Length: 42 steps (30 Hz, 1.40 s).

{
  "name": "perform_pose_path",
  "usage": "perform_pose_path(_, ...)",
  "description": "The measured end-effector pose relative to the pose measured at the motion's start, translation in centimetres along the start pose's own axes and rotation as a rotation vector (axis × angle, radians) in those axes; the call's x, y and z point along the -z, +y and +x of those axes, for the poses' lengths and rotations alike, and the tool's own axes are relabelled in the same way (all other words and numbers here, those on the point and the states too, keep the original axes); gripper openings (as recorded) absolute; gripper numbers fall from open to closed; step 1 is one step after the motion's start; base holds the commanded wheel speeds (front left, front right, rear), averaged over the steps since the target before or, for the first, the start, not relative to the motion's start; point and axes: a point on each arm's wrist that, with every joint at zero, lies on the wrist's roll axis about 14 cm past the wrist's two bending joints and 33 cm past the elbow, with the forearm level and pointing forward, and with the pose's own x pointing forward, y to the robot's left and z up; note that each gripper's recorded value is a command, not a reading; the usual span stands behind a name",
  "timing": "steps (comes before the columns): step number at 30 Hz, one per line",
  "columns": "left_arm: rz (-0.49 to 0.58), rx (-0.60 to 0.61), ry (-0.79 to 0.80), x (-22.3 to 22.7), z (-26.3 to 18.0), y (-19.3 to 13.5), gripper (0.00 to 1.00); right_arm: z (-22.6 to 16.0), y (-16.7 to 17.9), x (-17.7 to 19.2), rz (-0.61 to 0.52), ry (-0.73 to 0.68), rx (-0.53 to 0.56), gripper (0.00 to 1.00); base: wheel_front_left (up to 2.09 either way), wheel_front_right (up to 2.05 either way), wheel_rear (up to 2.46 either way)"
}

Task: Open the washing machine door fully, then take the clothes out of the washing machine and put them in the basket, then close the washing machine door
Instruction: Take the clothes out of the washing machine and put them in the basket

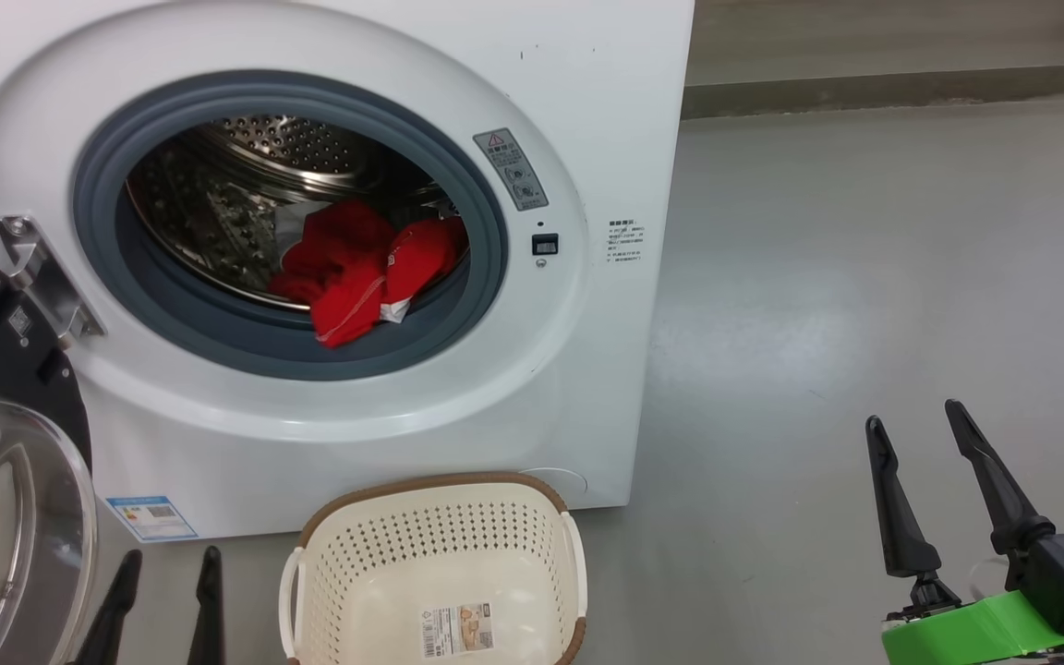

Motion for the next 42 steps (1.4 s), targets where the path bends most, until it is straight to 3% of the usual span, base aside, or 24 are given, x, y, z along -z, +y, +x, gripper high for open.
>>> perform_pose_path(23,0.020,-0.024,0.013,0.4,0.1,0.2,1.00,0.1,0.6,0.6,0.000,0.017,-0.017,1.00,0.01,-0.01,0.00)
perform_pose_path(42,-0.085,-0.041,0.024,0.7,3.6,-0.9,1.00,3.4,3.6,2.0,0.016,0.033,-0.110,1.00,0.00,0.00,0.00)
